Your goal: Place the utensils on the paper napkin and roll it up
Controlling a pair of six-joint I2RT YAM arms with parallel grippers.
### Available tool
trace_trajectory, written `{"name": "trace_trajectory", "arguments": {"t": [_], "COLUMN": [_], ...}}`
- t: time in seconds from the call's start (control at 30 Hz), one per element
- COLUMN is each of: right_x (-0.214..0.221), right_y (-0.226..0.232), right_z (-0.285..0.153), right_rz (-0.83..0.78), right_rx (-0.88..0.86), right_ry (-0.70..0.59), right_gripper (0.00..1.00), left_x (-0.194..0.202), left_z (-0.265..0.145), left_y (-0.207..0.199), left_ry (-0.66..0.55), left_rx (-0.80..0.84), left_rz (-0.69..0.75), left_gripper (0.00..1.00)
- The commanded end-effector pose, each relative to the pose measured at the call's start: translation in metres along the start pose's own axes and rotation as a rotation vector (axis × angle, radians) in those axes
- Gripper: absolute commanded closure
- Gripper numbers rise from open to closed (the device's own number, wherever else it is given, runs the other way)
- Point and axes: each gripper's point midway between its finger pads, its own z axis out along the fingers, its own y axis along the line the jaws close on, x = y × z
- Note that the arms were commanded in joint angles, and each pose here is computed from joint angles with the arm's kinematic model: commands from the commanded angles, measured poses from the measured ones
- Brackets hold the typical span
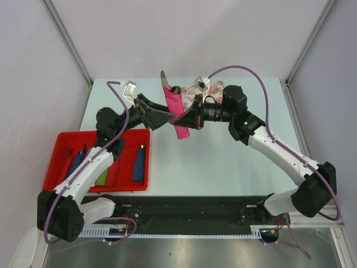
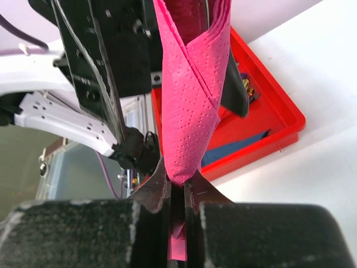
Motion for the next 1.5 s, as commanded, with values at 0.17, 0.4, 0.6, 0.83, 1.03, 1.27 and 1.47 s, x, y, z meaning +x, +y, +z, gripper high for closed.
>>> {"name": "trace_trajectory", "arguments": {"t": [0.17,0.4,0.6,0.83,1.03,1.27,1.47], "right_x": [-0.043,-0.039,-0.039,-0.038,-0.027,-0.022,-0.008], "right_y": [0.018,0.011,0.002,0.002,0.011,0.001,-0.016], "right_z": [0.011,0.021,0.024,0.026,0.026,0.019,0.015], "right_rz": [-0.06,-0.08,-0.107,-0.132,-0.138,-0.121,-0.099], "right_rx": [-0.042,0.029,0.107,0.119,0.044,0.038,0.076], "right_ry": [-0.112,-0.108,-0.111,-0.104,-0.061,-0.025,0.025], "right_gripper": [1.0,1.0,1.0,1.0,0.77,0.23,0.04], "left_x": [0.001,-0.008,-0.011,-0.005,-0.004,0.014,0.047], "left_z": [-0.002,0.001,0.004,0.001,-0.009,-0.033,-0.07], "left_y": [-0.019,-0.019,-0.011,0.006,0.011,0.017,0.043], "left_ry": [0.009,-0.033,-0.051,-0.048,-0.026,0.113,0.312], "left_rx": [0.102,0.111,0.088,0.017,0.041,0.006,-0.137], "left_rz": [-0.071,-0.09,-0.125,-0.118,-0.084,0.031,0.159], "left_gripper": [0.24,0.41,0.64,0.93,1.0,1.0,1.0]}}
